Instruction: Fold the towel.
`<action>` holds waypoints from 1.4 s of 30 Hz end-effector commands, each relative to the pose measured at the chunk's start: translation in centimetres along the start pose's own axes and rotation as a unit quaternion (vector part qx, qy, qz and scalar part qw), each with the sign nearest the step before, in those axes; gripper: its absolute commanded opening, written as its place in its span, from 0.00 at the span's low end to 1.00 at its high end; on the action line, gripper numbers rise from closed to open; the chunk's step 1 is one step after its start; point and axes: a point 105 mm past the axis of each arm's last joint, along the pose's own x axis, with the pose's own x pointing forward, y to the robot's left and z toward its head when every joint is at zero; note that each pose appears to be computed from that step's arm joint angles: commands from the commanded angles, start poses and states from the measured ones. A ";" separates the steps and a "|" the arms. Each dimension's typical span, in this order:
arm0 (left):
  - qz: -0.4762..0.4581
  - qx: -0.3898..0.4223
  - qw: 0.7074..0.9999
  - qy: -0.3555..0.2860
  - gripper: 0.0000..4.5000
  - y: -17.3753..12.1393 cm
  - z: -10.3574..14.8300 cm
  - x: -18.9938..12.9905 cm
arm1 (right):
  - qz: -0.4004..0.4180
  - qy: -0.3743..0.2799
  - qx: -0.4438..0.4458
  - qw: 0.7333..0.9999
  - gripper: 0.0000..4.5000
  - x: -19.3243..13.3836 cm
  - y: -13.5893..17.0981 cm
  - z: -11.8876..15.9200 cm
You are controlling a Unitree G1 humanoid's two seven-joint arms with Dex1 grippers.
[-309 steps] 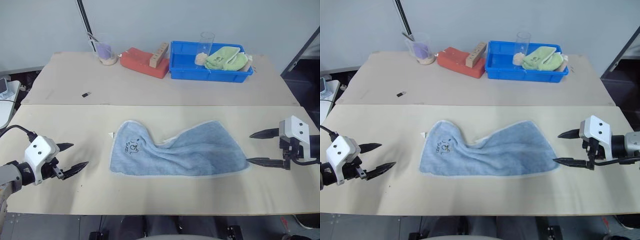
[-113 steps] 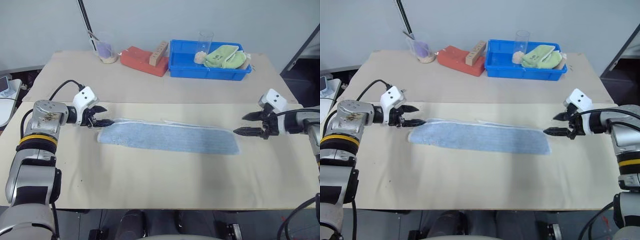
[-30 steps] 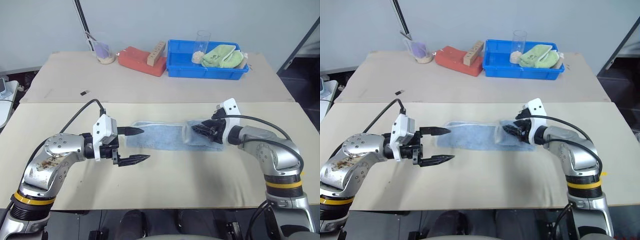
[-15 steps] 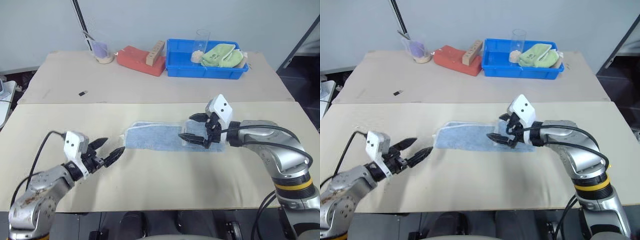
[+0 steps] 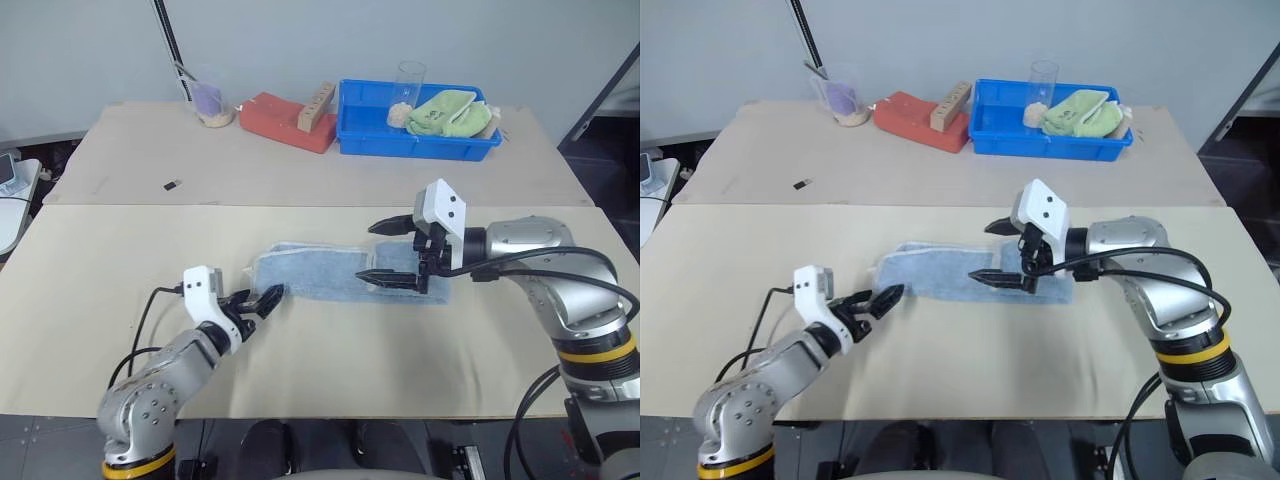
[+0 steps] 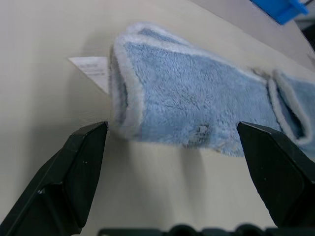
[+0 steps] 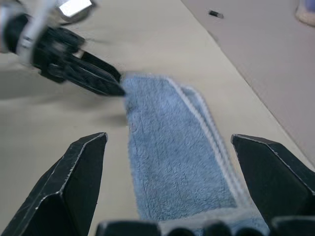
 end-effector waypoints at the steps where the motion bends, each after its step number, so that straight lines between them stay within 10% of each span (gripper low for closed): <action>1: 0.023 -0.003 1.000 0.011 1.00 0.3 -0.4 0.6 | 0.007 -0.009 -0.030 0.999 1.00 -0.7 -0.3 1.2; 6: 0.030 -0.016 0.999 0.003 0.80 0.1 -0.2 1.2 | 0.006 -0.012 -0.034 0.999 1.00 -0.9 -0.6 1.5; 14: 0.017 -0.019 1.000 -0.008 0.02 -0.4 0.7 2.0 | -0.004 -0.008 -0.031 0.999 1.00 -1.6 -0.6 1.3; 27: -0.187 0.151 0.970 -0.041 0.02 -8.2 6.1 3.7 | -0.054 0.094 0.009 0.994 1.00 -8.3 0.2 -1.4; 42: -0.489 0.275 0.827 0.041 0.02 -22.6 -1.3 8.1 | -0.169 0.170 0.072 0.968 1.00 -14.1 3.8 -2.7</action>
